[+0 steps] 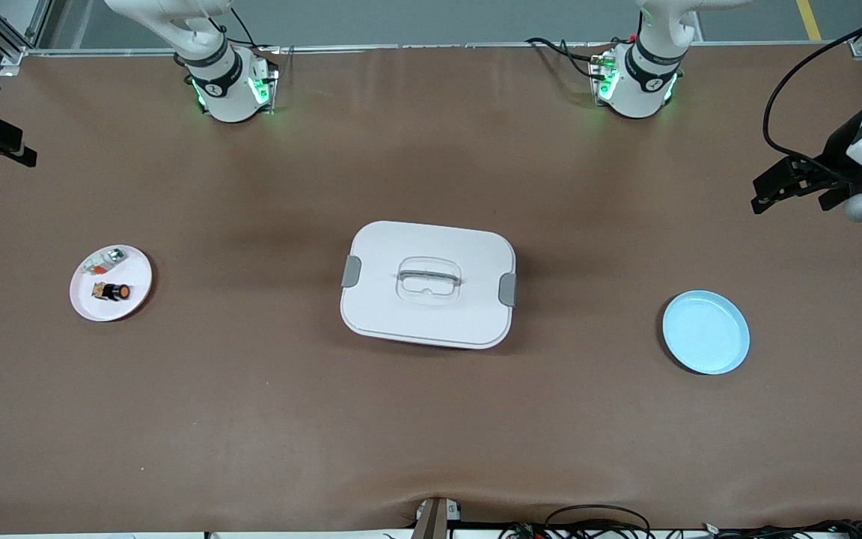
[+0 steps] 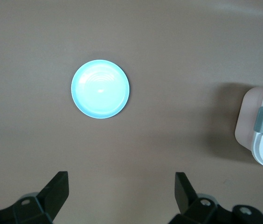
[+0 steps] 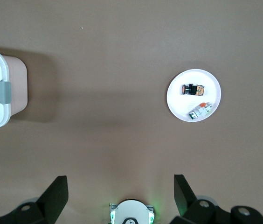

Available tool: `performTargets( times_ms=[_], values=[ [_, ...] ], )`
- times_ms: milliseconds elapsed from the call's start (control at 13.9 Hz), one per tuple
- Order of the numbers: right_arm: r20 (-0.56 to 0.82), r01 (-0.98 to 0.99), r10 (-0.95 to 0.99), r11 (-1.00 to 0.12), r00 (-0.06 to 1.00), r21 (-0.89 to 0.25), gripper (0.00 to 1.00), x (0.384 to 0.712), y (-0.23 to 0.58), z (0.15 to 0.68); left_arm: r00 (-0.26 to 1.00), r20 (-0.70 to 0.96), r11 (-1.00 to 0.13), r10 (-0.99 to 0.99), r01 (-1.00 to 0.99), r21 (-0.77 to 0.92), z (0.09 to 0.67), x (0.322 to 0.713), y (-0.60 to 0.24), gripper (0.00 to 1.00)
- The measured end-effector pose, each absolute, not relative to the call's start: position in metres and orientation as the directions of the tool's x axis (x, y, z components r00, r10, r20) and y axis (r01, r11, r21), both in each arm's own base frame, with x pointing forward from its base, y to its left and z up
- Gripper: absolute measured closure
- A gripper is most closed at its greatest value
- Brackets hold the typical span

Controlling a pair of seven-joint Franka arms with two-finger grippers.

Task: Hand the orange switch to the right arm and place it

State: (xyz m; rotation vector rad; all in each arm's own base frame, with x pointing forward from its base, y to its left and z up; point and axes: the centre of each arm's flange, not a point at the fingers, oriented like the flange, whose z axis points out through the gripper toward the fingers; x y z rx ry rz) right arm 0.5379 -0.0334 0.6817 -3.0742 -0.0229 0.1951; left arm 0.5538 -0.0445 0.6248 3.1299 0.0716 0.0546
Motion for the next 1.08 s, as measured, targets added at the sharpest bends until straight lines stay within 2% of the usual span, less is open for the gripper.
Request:
performTargets(
  times_ms=[1081],
  values=[
    [-0.068,0.007,0.012,-0.997,0.998,-0.071,0.0,0.505,-0.036,0.675,0.998,0.034,-0.999,0.048,0.047,0.012,0.624,0.558,-0.043,0.0]
  ],
)
